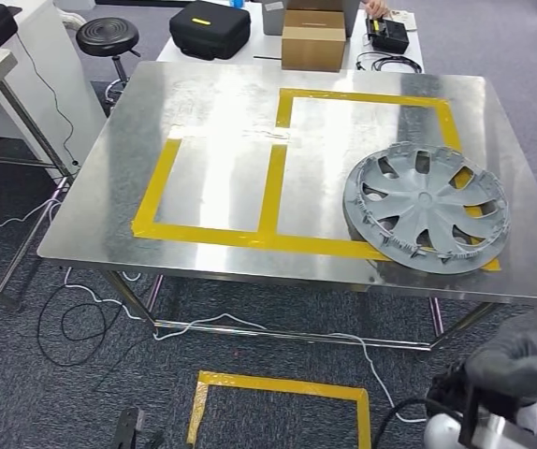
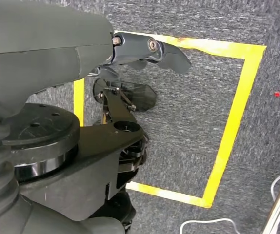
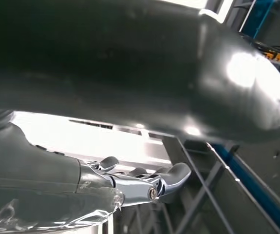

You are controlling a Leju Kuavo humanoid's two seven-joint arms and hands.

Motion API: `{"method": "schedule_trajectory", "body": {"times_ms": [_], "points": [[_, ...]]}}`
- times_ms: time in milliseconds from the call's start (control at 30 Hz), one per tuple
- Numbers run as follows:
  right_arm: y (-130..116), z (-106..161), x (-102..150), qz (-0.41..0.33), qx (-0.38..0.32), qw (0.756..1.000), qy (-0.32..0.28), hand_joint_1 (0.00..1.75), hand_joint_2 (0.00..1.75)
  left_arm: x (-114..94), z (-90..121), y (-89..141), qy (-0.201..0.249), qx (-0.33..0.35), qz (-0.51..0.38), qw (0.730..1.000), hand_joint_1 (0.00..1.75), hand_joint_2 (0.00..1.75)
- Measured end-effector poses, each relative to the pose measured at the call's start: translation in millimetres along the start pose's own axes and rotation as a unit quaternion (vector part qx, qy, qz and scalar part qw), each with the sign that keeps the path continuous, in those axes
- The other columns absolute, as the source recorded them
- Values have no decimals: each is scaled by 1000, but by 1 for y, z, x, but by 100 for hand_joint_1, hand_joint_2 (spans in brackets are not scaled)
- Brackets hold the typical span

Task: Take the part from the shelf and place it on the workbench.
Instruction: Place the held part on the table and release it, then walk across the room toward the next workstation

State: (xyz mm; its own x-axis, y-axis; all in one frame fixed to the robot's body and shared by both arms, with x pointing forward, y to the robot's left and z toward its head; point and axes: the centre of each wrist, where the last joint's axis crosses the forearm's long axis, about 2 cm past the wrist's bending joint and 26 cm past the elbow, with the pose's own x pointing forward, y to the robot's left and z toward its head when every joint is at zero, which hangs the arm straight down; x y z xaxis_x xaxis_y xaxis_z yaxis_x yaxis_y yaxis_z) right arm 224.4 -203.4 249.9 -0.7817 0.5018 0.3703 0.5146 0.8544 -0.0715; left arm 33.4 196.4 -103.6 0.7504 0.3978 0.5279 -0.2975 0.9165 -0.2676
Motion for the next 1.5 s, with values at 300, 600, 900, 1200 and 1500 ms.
{"method": "schedule_trajectory", "body": {"times_ms": [300,600,900,1200,1500], "points": [[-12,36,41,-74,-27,996,43,0,0,-4,2,-5,-1,15,21,1000,0,175],[-17,49,51,-101,-43,991,78,0,0,-3,2,-6,-3,23,20,1000,0,175],[-19,55,55,-80,-33,994,71,0,0,-3,2,-6,-10,15,35,999,0,0],[-25,61,56,-49,-29,996,70,0,0,-5,3,-5,0,10,46,999,0,0],[-27,64,55,-43,-26,992,116,0,0,-7,4,-5,20,12,66,998,0,0]]}}
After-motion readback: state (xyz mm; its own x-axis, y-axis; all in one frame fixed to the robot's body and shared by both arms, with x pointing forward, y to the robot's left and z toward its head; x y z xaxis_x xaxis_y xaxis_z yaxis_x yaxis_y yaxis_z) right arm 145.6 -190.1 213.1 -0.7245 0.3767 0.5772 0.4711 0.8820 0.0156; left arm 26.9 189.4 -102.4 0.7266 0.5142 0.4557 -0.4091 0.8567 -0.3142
